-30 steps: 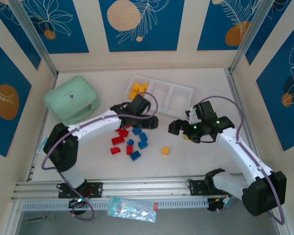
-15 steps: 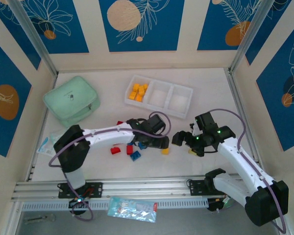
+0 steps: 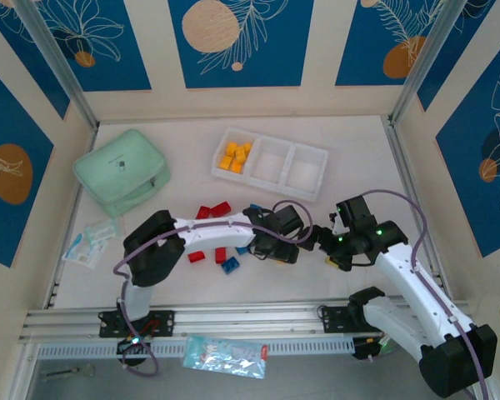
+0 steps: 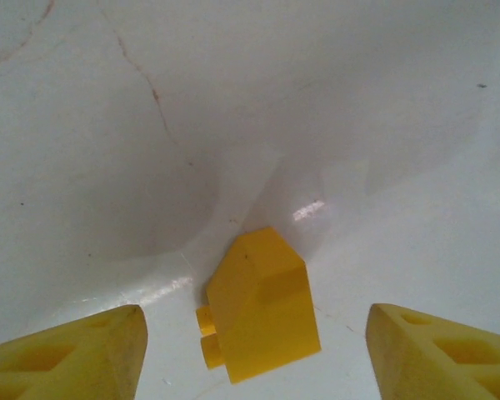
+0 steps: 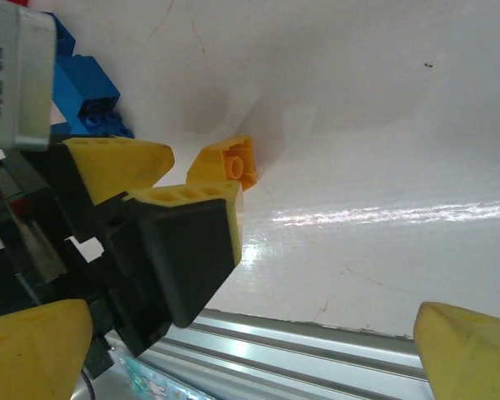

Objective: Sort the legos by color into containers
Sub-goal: Pick up the lego from the middle-left of the table.

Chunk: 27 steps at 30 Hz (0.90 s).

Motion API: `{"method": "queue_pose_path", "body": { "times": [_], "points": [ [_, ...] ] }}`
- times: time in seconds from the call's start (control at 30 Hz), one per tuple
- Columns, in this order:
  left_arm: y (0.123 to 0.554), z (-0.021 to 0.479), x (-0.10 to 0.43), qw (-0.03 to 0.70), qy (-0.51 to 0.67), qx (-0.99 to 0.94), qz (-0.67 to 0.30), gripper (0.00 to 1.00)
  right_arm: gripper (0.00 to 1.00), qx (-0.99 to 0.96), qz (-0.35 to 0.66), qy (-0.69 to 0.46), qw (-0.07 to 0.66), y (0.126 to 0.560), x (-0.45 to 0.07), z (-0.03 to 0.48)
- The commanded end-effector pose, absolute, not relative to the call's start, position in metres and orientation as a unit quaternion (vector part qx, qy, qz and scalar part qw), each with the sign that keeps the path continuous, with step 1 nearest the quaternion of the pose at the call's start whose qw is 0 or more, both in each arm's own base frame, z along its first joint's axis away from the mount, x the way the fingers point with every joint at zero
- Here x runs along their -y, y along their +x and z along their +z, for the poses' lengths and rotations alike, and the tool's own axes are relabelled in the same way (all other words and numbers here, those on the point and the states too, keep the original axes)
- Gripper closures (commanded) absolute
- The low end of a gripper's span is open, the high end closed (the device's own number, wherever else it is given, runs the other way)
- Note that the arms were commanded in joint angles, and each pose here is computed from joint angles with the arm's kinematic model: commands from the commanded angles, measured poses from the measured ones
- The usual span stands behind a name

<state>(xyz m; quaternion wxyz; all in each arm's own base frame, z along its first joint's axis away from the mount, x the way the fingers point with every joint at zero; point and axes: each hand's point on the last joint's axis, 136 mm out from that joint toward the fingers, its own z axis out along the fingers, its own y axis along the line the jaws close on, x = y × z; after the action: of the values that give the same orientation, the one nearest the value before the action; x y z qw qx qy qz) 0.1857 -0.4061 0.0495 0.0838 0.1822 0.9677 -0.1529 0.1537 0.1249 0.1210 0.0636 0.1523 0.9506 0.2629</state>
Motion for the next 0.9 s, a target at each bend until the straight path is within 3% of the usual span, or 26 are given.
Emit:
{"method": "queue_pose_path", "body": {
  "times": [0.0,0.43,0.87],
  "points": [
    [0.184,0.043,0.399,0.086,0.199,-0.97,-0.113,0.34,0.01,-0.951,0.262,0.159,0.049,0.145,-0.124,0.117],
    [0.179,0.039,0.4,0.085,0.212,-0.968,-0.105,0.61,0.01,-0.949,0.275,0.146,0.052,0.146,-0.129,0.12],
    [0.215,0.106,0.356,0.174,0.188,-0.961,-0.107,0.63,0.01,-0.939,0.323,0.077,0.091,0.164,-0.154,0.157]
  ]
}}
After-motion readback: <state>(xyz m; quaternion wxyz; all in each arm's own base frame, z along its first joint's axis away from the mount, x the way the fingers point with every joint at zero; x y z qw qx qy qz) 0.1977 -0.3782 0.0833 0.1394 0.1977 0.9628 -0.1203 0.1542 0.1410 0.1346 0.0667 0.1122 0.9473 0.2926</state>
